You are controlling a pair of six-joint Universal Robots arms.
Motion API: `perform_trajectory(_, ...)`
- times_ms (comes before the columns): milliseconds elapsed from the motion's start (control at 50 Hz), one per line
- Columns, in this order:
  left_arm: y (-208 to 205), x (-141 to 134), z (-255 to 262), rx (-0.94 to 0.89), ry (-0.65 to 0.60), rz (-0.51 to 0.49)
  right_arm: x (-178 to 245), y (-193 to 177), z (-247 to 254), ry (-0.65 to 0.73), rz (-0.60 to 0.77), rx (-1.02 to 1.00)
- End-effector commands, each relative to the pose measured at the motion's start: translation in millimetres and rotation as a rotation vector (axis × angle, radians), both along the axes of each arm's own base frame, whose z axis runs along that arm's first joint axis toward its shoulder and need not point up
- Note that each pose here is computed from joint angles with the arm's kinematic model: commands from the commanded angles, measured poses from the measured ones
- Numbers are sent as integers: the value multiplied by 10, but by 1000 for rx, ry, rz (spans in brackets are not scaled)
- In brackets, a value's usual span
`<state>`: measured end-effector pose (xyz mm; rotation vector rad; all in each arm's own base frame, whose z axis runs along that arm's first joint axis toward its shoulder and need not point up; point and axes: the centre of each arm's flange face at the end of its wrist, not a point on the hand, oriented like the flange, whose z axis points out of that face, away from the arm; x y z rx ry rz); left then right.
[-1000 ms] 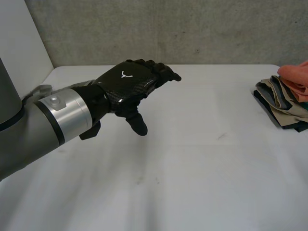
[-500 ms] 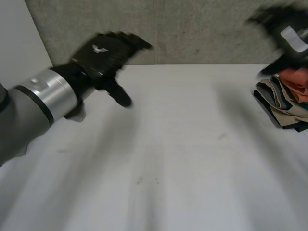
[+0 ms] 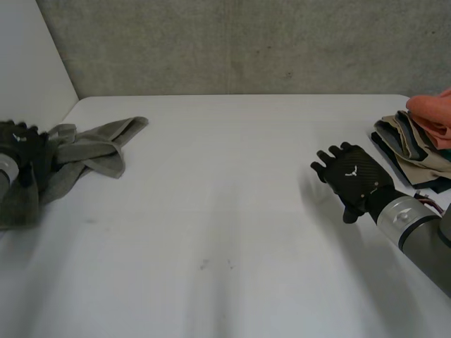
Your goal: Fold the laundry.
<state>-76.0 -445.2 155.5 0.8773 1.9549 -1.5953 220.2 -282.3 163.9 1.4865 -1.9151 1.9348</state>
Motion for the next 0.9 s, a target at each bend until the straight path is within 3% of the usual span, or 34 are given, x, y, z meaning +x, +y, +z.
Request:
perform_trajectory(20, -221, 96, -373, 15, -18, 11, 14, 45, -33, -7, 5, 15)
perform_trajectory(100, -276, 21, -280, -58, -32, 12, -7, 43, -48, -5, -7, 19)
perform_trajectory(240, -49, -616, 553, -305, 29, -12, -2, -1, -8, -8, -10, -13)
perform_trajectory(340, 564, -1410, 964, -343, 281, -202, -16, -114, 100, -17, -41, -74)
perform_trajectory(420, 1145, -1968, 1023, -264, 486, -376, -51, -214, 210, -31, -101, -116)
perform_trajectory(480, 1538, -2314, 895, -155, 575, -501, -64, -270, 289, -46, -134, -136)
perform_trajectory(560, 1946, -2604, 496, 47, 580, -602, -67, -325, 369, -63, -157, -158)
perform_trajectory(640, 2280, -2766, 237, 207, 523, -657, -64, -340, 385, -70, -158, -161)
perform_trajectory(700, 2309, -2755, 290, 228, 509, -646, -55, -338, 392, -73, -157, -161)
perform_trajectory(900, 1906, -2332, 872, 64, 559, -516, 128, -226, 444, -192, -121, -63)
